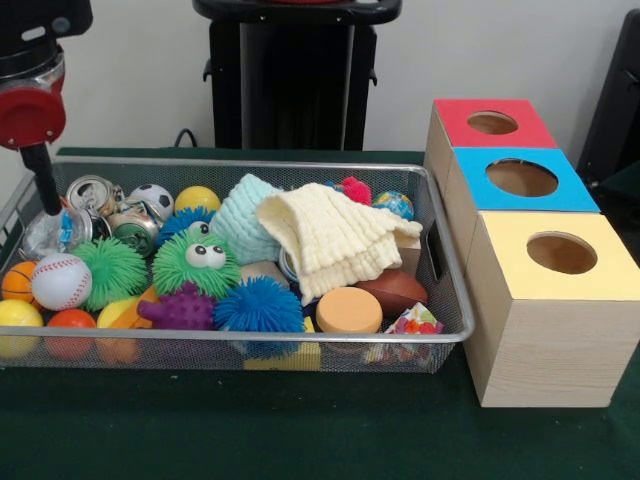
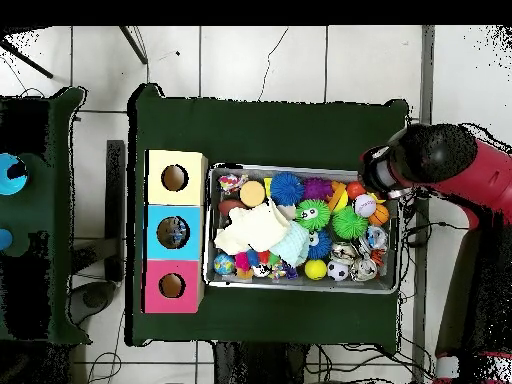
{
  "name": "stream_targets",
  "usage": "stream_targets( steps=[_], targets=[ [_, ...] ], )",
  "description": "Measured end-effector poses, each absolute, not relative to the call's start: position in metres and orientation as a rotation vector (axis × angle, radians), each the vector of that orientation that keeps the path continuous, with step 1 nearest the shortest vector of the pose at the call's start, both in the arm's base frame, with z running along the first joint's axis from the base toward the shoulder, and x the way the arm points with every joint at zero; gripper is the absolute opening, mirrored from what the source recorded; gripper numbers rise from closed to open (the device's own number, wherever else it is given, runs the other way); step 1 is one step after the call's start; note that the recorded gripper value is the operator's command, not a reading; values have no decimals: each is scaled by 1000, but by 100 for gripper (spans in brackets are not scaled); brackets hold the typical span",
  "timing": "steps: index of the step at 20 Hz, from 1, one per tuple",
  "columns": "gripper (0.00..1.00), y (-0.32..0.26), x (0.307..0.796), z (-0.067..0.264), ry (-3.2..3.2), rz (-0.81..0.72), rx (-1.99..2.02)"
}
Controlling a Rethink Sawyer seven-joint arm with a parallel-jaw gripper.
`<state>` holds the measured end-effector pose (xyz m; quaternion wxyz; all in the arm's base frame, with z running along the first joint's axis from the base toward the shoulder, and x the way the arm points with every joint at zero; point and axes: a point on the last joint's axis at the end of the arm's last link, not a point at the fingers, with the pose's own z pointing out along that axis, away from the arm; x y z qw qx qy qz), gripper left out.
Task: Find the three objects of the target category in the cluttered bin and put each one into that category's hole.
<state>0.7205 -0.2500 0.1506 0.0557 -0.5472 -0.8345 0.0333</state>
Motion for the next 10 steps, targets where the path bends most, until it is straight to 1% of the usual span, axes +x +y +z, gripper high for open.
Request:
stream_targets(
  steps=[5,10],
  targets=[
    [100,-255,724,153,-2511,107,-1655],
    [100,-261,732,144,-2502,102,-1655]
  ],
)
